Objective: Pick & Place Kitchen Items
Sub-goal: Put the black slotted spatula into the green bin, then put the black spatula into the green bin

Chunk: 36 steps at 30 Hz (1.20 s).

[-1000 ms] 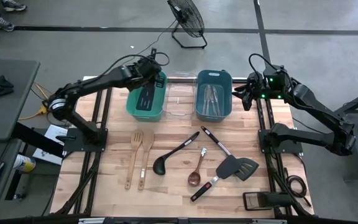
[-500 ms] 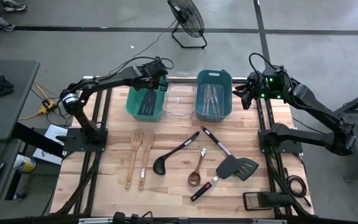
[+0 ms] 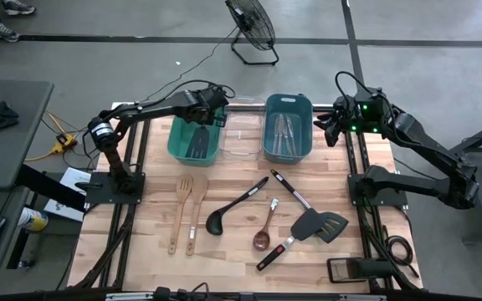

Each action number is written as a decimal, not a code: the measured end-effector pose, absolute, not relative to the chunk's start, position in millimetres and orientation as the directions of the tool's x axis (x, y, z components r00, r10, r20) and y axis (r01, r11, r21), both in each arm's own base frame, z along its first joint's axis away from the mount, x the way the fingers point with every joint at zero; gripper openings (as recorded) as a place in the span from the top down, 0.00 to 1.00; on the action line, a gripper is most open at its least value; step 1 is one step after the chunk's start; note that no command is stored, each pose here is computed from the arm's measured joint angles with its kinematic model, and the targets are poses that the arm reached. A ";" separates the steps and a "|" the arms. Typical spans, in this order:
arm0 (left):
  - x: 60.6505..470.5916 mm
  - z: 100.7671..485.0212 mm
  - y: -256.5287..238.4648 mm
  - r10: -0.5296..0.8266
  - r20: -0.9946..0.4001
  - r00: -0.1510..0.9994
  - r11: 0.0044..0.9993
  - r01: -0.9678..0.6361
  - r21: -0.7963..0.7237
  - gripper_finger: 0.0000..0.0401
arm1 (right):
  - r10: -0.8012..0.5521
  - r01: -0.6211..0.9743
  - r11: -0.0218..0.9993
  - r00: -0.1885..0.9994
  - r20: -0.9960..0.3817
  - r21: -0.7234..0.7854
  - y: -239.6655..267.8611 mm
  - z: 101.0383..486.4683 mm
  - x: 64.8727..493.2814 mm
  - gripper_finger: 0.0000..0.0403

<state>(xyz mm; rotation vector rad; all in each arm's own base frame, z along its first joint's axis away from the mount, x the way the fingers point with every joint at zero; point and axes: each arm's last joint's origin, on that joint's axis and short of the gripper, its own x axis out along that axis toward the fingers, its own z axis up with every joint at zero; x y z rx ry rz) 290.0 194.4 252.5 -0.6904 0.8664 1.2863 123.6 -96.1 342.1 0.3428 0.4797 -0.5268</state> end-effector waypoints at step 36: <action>282.9 265.0 189.2 0.510 -0.856 0.083 0.109 -0.994 -0.031 0.60 | -0.393 0.517 0.848 0.760 -0.518 0.115 -95.9 342.0 123.7 0.72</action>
